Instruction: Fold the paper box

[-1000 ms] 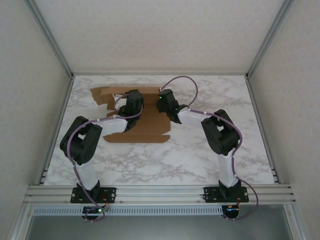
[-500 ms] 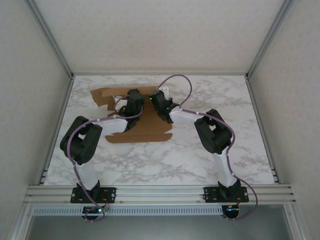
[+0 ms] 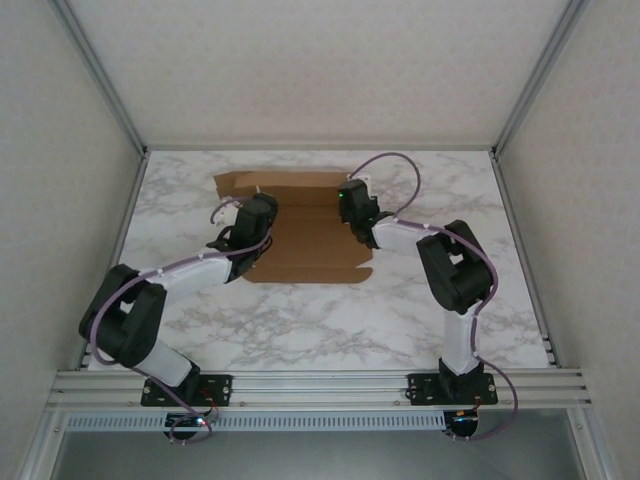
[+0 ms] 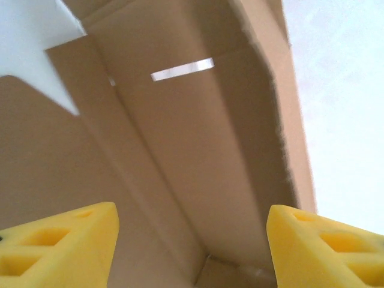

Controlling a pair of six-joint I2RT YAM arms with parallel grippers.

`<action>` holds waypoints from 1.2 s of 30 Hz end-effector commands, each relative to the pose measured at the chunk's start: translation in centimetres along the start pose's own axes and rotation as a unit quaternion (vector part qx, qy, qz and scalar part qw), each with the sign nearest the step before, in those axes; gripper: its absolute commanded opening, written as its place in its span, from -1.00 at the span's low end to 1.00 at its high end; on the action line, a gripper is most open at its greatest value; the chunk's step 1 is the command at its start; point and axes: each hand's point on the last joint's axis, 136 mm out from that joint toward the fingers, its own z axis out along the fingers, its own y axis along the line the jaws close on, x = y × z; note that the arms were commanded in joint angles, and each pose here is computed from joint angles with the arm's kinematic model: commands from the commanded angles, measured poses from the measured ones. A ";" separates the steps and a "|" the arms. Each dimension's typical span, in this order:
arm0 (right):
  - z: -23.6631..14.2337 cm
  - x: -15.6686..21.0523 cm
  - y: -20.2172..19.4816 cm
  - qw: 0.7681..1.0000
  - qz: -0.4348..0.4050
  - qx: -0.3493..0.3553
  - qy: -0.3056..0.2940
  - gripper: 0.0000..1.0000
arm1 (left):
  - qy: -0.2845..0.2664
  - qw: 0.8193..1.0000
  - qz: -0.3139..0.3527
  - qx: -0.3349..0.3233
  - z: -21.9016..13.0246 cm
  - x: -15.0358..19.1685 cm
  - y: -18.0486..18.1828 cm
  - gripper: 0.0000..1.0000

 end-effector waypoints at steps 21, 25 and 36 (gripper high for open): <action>-2.7 2.5 -0.5 0.993 -0.083 -0.068 0.043 -1.00 | 0.265 0.919 0.286 0.057 -3.2 -1.3 -3.8 0.34; -2.4 3.3 -0.6 0.992 -0.088 -0.066 0.053 -1.00 | 0.254 0.922 0.288 0.047 -2.6 -1.6 -2.9 0.32; -2.1 4.8 -0.8 0.991 -0.089 -0.072 0.068 -1.00 | 0.228 0.921 0.314 0.036 -3.5 -3.0 -3.9 0.24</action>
